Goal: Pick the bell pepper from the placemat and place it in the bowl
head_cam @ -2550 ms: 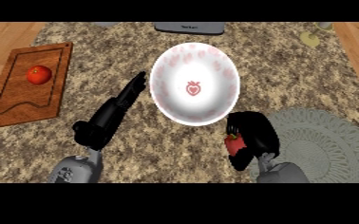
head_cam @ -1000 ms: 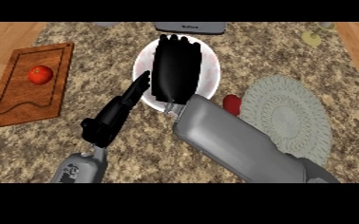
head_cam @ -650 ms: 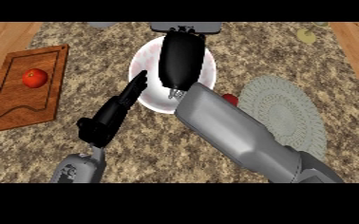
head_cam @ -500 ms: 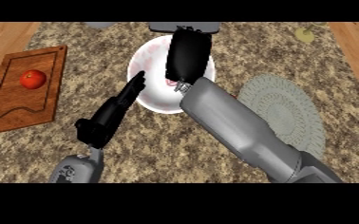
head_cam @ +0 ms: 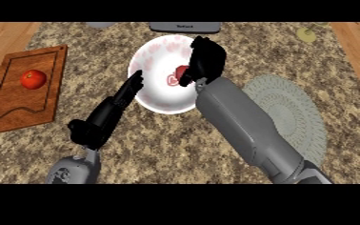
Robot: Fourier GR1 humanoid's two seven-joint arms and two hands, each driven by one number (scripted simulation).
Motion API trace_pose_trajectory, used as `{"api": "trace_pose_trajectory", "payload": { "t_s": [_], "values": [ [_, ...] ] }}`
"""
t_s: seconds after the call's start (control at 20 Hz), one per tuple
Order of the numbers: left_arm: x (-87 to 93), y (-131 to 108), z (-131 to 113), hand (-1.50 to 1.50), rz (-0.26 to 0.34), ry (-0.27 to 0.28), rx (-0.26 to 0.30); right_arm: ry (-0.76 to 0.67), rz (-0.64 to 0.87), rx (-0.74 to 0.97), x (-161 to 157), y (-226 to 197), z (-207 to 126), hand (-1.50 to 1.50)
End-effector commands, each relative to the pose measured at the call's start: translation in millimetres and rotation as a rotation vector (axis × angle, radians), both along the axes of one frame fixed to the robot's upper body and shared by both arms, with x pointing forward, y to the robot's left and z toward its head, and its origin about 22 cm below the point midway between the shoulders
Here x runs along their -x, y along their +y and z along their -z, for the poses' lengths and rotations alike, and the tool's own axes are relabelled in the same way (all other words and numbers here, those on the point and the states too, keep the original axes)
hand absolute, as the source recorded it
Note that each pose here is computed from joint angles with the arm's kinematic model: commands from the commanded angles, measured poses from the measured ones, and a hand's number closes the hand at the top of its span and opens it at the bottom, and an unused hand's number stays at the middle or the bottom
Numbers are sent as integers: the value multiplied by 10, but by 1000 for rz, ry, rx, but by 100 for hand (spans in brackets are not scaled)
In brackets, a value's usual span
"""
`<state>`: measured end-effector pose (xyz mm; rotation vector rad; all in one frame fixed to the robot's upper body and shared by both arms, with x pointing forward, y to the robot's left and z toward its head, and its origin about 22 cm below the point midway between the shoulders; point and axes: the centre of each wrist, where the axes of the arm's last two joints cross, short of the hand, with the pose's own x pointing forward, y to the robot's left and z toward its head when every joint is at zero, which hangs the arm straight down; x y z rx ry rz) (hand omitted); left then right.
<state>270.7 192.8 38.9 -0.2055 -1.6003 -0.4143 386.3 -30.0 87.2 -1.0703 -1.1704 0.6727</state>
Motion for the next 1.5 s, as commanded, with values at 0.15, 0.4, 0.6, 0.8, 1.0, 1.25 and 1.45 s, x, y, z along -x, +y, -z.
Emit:
{"api": "trace_pose_trajectory", "payload": {
  "t_s": [0.15,0.4,0.6,0.8,1.0,1.25,1.45],
  "values": [
    [73,-36,-3,0,-18,8,-7,-153,3,-127,-76,17,-63,-150],
    [49,62,60,0,-17,16,8,-346,125,-291,-182,-152,-229,-150],
    [190,169,72,0,-34,23,5,-401,247,-396,-132,-404,-106,-150],
    [138,138,-53,0,-57,8,-8,-398,279,-457,50,-585,-161,-150],
    [65,171,8,0,-87,20,-11,-489,335,-491,310,-1160,-25,-150],
    [94,231,127,0,-114,52,-11,-532,333,-530,970,-1608,86,-150],
    [84,260,250,0,-77,35,-9,-498,304,-537,1473,-2066,105,-150]
  ]
}}
